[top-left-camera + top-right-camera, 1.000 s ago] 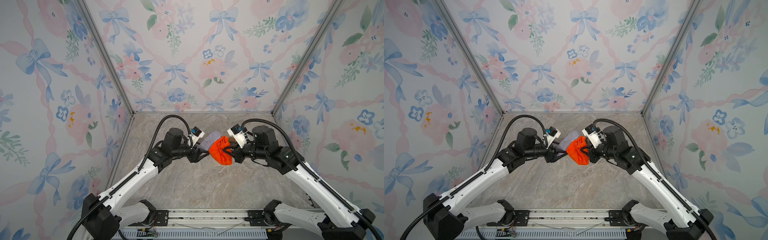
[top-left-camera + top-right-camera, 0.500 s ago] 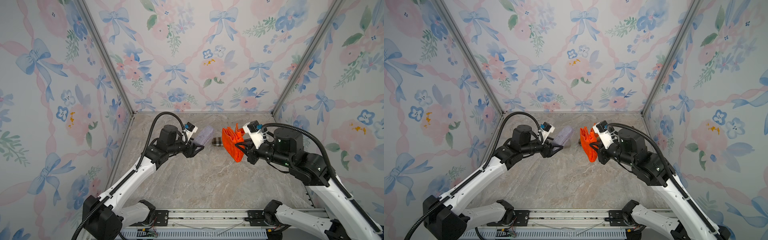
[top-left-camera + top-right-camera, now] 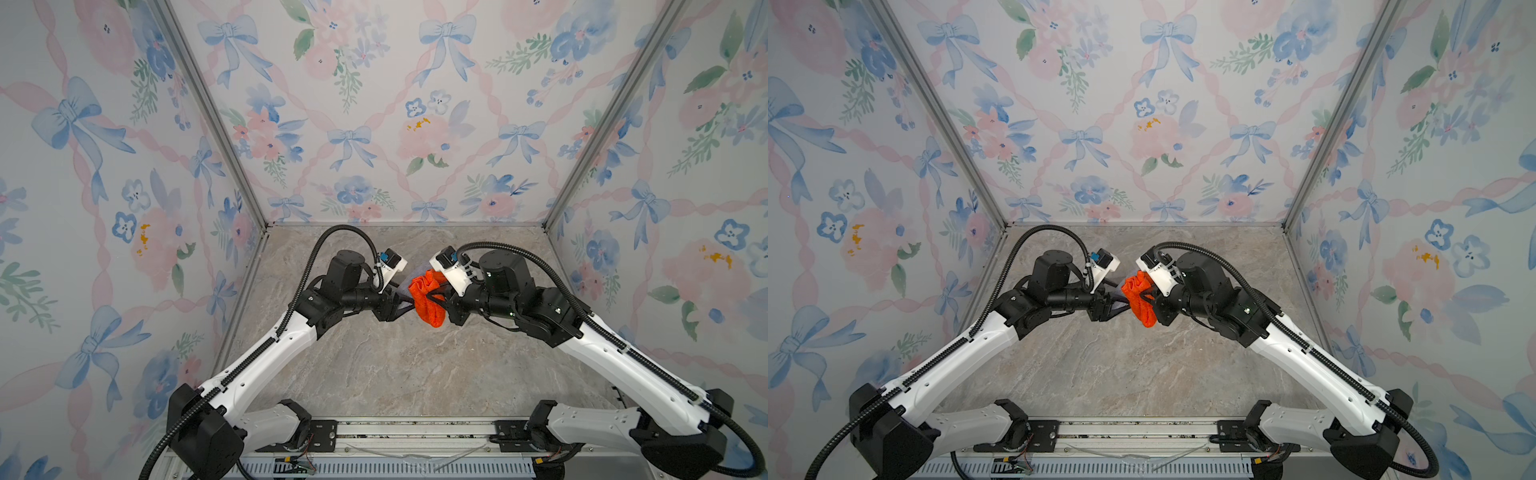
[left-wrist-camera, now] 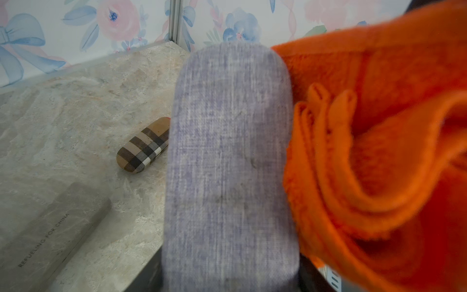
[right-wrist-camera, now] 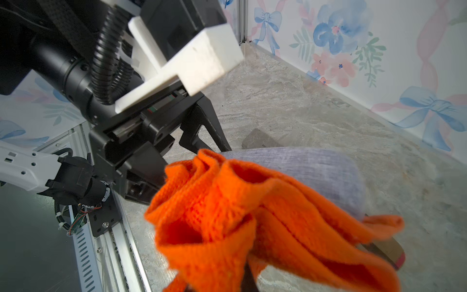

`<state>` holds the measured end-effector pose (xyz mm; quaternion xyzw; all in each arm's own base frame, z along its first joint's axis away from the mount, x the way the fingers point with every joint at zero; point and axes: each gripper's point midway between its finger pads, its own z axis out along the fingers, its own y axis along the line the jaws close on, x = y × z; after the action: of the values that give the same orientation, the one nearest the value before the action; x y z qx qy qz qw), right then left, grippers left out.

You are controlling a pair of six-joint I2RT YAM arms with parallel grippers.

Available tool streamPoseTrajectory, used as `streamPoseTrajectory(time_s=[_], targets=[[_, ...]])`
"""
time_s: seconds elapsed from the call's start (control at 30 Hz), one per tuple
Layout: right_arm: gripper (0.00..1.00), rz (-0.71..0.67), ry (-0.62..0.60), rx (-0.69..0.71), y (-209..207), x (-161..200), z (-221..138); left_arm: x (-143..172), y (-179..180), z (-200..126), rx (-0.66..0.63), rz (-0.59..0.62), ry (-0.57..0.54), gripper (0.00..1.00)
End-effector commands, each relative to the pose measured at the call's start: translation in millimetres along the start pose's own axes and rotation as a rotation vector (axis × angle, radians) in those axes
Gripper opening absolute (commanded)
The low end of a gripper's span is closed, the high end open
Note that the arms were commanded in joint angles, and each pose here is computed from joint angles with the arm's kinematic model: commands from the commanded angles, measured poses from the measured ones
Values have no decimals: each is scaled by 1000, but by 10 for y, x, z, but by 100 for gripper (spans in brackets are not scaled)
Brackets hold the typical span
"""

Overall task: Wipe the eyeglass case
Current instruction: Wipe the dirt from the eyeglass case.

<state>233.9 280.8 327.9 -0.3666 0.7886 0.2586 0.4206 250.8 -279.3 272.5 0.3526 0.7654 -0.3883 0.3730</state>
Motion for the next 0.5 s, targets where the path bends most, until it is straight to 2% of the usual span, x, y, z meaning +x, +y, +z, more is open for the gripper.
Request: streamPoseTrajectory(time_s=[0.0,0.1,0.3,0.37,0.47], targets=[[0,19,-85,145,-436,-245,-75,-124,-408,-153,158,79,-58,14],[0,35,-49,149,-444,-134,-10,-115,-394,-165,159,78,-59,14],[0,19,-59,-67,253,-132,262,-123,-383,-74,193,73,-38,14],[0,-1,-39,-15,129,-118,264,-123,-408,-68,212,80,-36,14],[0,34,-59,97,-346,-153,108,-102,-441,-85,228,88,-36,14]])
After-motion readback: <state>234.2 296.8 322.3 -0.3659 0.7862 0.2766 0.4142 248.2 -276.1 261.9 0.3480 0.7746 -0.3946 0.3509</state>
